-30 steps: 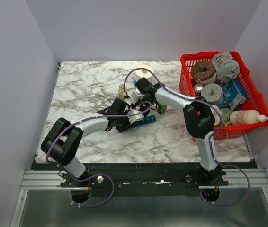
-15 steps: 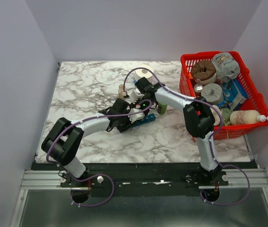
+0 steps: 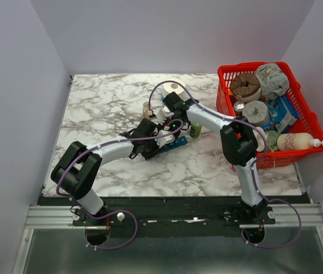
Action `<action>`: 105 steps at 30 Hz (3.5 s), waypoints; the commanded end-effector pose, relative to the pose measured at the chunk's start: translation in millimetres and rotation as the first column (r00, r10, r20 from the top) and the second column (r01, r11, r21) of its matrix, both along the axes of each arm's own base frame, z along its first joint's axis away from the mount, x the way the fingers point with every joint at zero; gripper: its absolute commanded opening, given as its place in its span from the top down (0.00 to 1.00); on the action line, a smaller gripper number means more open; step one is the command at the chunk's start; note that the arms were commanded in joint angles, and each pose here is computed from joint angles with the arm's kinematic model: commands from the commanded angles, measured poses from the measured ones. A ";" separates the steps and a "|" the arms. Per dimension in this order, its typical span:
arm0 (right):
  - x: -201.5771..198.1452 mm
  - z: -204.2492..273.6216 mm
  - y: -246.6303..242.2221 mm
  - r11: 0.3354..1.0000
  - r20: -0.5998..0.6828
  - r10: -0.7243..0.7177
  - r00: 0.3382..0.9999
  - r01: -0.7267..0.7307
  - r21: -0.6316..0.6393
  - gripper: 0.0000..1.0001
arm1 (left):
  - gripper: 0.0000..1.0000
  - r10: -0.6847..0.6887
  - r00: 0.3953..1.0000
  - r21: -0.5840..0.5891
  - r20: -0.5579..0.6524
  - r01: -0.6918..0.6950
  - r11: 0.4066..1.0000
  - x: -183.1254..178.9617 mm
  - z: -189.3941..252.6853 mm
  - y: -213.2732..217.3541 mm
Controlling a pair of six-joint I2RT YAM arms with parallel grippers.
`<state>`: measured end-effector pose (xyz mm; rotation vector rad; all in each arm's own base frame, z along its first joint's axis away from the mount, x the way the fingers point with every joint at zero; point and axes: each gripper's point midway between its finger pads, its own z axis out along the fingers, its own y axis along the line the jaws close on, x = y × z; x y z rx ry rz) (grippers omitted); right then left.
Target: Sort the pills into containers
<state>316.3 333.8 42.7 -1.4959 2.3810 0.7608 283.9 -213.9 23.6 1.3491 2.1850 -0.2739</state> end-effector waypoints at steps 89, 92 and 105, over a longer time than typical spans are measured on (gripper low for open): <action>-8.9 144.8 3.4 0.932 0.281 0.112 0.953 -0.199 0.302 0.82 | 0.01 0.505 0.809 -0.564 0.301 -0.276 0.778 -24.7 175.0 63.1; 9.0 197.2 -17.1 0.938 0.526 -0.018 0.850 -0.167 0.302 0.45 | 0.01 0.621 0.764 -0.725 0.174 -0.327 0.606 -20.4 221.9 67.1; 12.3 419.3 -141.1 0.599 0.463 -0.776 0.429 0.269 0.755 0.00 | 0.01 0.745 0.641 -0.843 0.186 -0.284 0.456 -28.0 370.5 105.7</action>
